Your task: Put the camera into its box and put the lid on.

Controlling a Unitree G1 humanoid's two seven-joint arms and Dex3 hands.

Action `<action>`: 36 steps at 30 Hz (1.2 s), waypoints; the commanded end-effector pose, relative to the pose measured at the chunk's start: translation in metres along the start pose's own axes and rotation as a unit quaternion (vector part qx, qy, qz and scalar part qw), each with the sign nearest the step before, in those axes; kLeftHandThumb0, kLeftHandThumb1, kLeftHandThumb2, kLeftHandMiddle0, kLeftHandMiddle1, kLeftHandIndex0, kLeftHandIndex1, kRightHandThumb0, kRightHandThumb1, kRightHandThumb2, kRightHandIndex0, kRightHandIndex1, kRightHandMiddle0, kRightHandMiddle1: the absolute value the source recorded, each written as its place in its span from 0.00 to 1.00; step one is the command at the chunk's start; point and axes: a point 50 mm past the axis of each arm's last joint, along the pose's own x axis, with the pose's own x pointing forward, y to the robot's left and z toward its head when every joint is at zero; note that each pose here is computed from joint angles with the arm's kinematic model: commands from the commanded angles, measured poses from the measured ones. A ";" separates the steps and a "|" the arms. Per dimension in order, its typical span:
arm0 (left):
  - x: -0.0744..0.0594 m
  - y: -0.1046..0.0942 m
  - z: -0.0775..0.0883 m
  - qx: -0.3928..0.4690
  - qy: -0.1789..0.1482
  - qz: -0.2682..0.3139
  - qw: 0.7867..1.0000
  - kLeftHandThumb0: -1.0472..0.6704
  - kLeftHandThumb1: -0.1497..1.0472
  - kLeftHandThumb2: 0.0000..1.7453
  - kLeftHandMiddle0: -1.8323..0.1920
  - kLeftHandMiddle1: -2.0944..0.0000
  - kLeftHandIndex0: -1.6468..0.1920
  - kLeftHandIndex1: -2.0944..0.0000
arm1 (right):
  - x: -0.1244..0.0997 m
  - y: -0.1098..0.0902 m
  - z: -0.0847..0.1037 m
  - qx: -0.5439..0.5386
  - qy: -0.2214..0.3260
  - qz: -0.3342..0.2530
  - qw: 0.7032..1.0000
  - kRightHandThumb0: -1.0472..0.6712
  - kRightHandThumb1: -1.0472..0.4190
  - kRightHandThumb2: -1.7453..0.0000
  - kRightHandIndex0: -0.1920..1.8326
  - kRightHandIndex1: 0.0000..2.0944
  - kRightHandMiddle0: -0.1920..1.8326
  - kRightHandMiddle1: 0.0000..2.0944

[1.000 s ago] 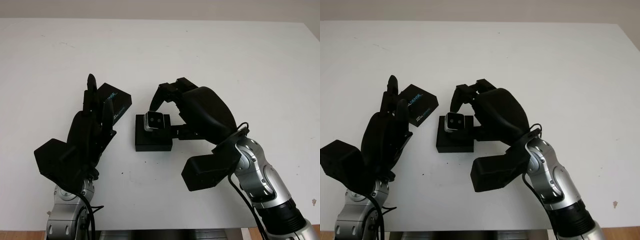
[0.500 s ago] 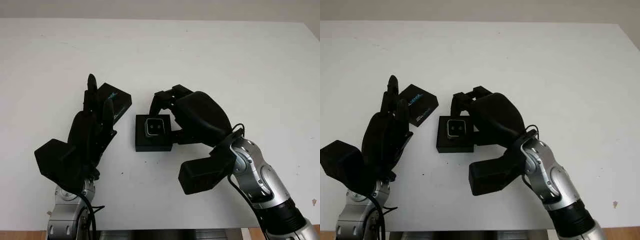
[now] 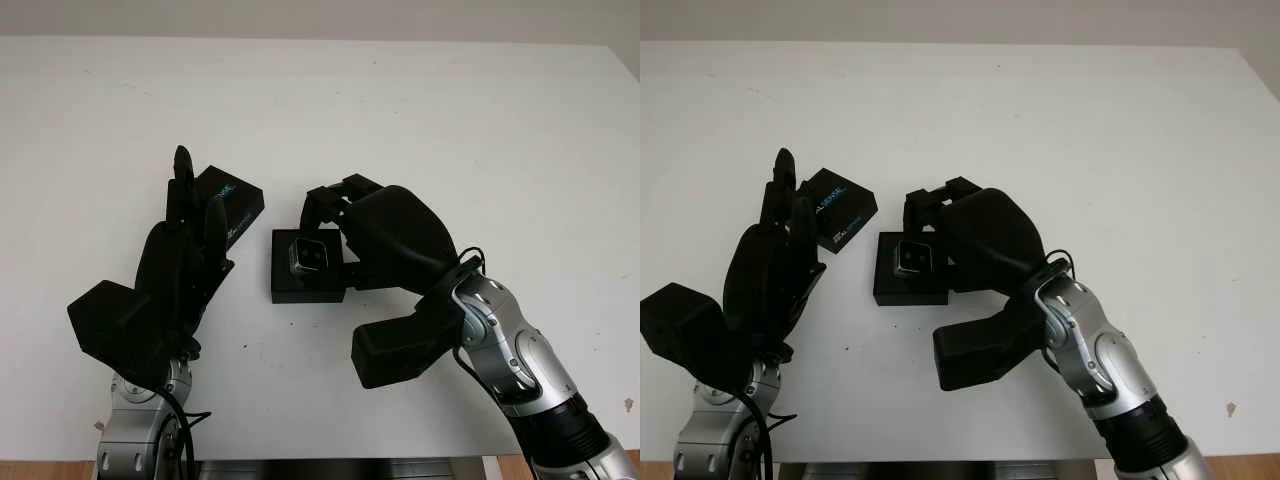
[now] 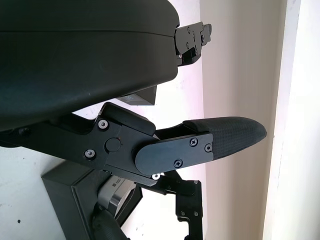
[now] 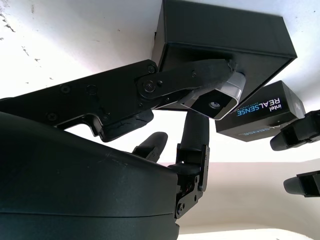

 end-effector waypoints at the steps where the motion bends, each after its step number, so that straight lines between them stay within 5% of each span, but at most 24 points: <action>1: -0.002 0.000 -0.001 -0.001 -0.001 0.003 1.000 0.14 1.00 0.36 1.00 1.00 1.00 1.00 | -0.001 0.003 -0.002 -0.005 0.004 0.012 1.000 0.35 0.00 0.91 0.24 0.27 0.26 0.82; 19: -0.003 0.000 -0.002 -0.001 0.001 0.003 1.000 0.14 1.00 0.35 1.00 1.00 1.00 1.00 | -0.001 -0.012 0.005 -0.009 -0.018 -0.055 0.998 0.38 0.00 0.95 0.23 0.29 0.25 0.79; 36: -0.004 -0.004 -0.004 -0.012 0.003 0.007 1.000 0.14 1.00 0.34 1.00 1.00 1.00 1.00 | -0.001 -0.020 0.009 -0.044 -0.029 -0.043 0.998 0.37 0.00 0.96 0.24 0.29 0.29 0.78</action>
